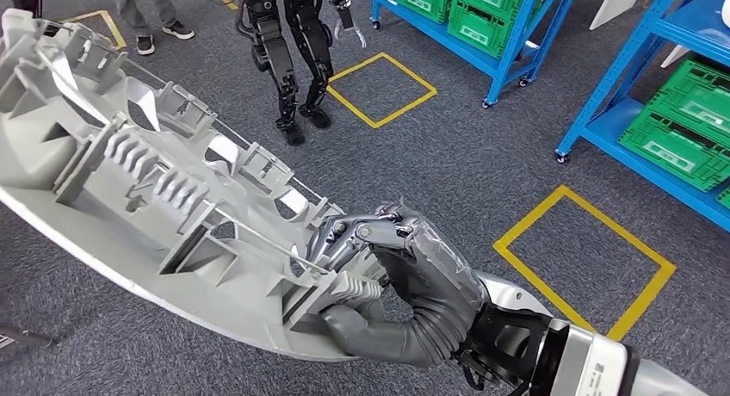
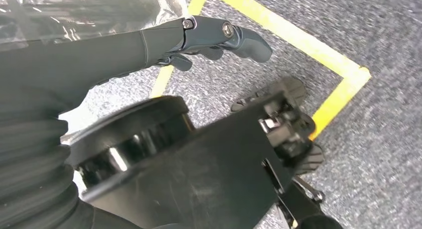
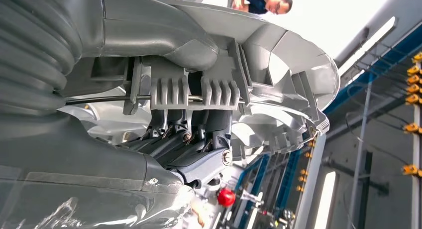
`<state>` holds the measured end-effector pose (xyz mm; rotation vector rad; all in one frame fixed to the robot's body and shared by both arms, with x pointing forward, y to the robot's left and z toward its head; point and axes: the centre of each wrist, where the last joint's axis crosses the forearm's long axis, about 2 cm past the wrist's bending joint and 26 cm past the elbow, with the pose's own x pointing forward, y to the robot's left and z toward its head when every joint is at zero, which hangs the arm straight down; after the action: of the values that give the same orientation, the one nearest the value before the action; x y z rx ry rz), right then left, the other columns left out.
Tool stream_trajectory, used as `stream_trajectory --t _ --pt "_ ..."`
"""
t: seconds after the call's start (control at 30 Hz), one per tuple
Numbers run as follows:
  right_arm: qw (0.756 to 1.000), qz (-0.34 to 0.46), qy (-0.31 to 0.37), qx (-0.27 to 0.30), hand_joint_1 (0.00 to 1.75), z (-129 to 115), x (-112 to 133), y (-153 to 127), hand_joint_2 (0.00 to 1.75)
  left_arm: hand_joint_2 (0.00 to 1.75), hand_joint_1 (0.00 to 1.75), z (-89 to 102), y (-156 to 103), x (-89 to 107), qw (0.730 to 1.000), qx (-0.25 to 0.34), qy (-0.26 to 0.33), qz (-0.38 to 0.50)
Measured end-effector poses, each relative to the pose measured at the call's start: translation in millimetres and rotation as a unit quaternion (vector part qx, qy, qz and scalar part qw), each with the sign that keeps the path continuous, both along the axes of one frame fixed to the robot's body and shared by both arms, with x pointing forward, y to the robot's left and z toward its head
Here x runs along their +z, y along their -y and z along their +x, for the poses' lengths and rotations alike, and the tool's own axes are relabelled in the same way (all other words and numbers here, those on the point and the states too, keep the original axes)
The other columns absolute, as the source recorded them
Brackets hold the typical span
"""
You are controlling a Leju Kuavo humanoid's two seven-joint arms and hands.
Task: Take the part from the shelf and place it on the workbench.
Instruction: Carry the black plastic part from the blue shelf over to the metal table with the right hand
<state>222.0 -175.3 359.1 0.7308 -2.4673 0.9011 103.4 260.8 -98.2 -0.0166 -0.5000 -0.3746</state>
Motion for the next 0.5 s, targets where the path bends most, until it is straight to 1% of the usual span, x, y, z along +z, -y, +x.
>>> stream_trajectory --t 0.5 --pt "1.000 -0.001 0.001 -0.001 1.75 0.3 -0.2 0.9 1.75 1.75 0.00 0.4 3.6 0.4 1.000 -0.002 0.001 -0.004"
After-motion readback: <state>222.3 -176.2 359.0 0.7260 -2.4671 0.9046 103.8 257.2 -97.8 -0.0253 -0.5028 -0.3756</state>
